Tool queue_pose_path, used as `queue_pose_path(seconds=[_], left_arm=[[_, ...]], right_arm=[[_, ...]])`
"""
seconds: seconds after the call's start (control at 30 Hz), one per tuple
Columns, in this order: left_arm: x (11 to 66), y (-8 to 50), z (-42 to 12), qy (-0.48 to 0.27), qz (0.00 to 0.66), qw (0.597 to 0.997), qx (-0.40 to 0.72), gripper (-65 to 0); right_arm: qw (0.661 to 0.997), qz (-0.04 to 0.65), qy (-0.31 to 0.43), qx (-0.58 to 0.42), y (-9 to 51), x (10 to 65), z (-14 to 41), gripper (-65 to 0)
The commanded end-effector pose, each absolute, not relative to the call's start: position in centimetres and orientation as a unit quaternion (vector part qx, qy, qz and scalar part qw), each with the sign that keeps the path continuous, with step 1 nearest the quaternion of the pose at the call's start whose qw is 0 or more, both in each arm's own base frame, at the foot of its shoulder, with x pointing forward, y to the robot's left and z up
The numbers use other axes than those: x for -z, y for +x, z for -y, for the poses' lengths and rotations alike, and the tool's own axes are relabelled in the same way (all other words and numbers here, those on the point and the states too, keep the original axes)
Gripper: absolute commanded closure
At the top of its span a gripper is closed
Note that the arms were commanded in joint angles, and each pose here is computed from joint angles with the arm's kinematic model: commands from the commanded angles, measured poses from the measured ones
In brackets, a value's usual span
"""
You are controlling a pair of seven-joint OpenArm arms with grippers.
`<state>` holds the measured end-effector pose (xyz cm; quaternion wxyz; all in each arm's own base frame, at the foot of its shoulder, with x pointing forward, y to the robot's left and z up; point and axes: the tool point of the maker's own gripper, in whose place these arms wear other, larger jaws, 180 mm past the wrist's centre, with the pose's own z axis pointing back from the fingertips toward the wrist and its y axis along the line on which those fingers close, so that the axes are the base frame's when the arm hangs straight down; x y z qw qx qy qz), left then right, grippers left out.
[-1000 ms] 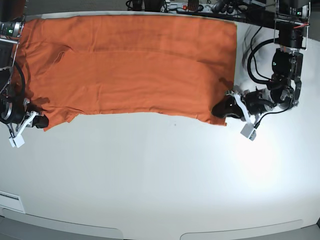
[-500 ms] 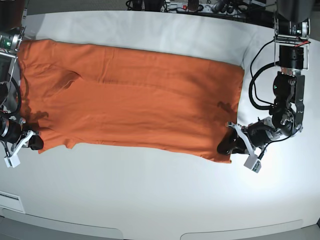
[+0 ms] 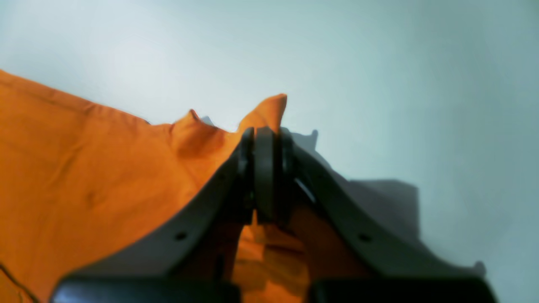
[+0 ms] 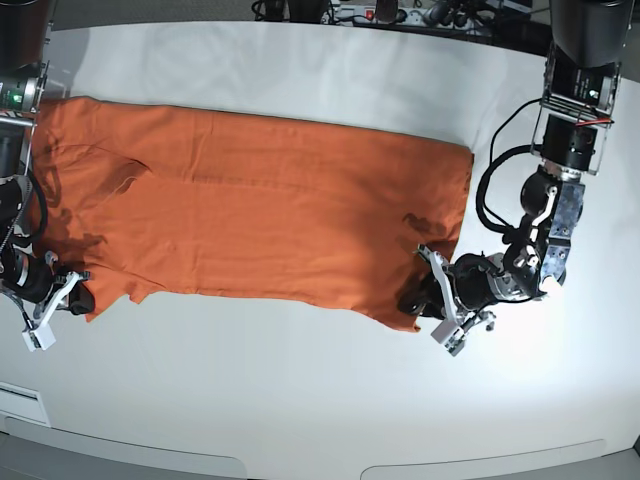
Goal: Fold the T-shirt properly
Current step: 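Lift the hem with both grippers and fold it over onto the collar edge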
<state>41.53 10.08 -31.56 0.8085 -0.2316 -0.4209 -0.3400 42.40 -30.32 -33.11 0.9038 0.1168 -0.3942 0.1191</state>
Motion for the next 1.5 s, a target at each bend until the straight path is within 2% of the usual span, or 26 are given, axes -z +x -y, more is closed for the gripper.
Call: queue_pose_path(seconds=[0.0,0.23,0.43,0.63,0.87,1.07,1.13,1.27,1.47], left_arm=[[29.3,42.2,-10.1,-0.243,0.441,0.792,0.346,0.0],[29.3,40.1,-11.3,-0.304,0.393,0.808,0.315,0.0],[29.1,38.1,-12.4,-0.337,0.359,0.816,0.303,0.0],[28.7,36.8,-13.9,-0.324,0.345,0.822,0.316,0.0],[28.7,36.8,-15.8,-0.302,0.340,0.832,0.317,0.0],[28.1,38.5,-16.2,-0.268,0.389,0.821,0.322,0.0],[28.1,38.4,-16.2,-0.269,0.387,0.821,0.323,0.0],[29.1,37.1,-16.2,-0.280,0.343,0.835,0.326,0.0],[29.9,33.8,-16.1,-0.322,0.255,0.849,0.331,0.0]], right_arm=[[0.892,0.422,0.110,-0.118,43.5,30.5,31.3,0.0],[0.902,0.391,0.144,-0.111,41.5,30.6,31.3,0.0],[0.903,0.378,0.123,-0.164,38.5,30.8,30.6,0.0],[0.902,0.363,0.102,-0.211,35.7,31.3,29.9,0.0],[0.895,0.401,0.082,-0.176,36.0,28.5,33.1,0.0],[0.888,0.417,0.100,-0.163,36.2,27.7,32.9,0.0],[0.888,0.415,0.117,-0.159,36.0,27.6,32.4,0.0],[0.896,0.393,0.140,-0.154,35.0,28.4,31.8,0.0],[0.918,0.344,0.119,-0.158,32.6,31.5,32.6,0.0]])
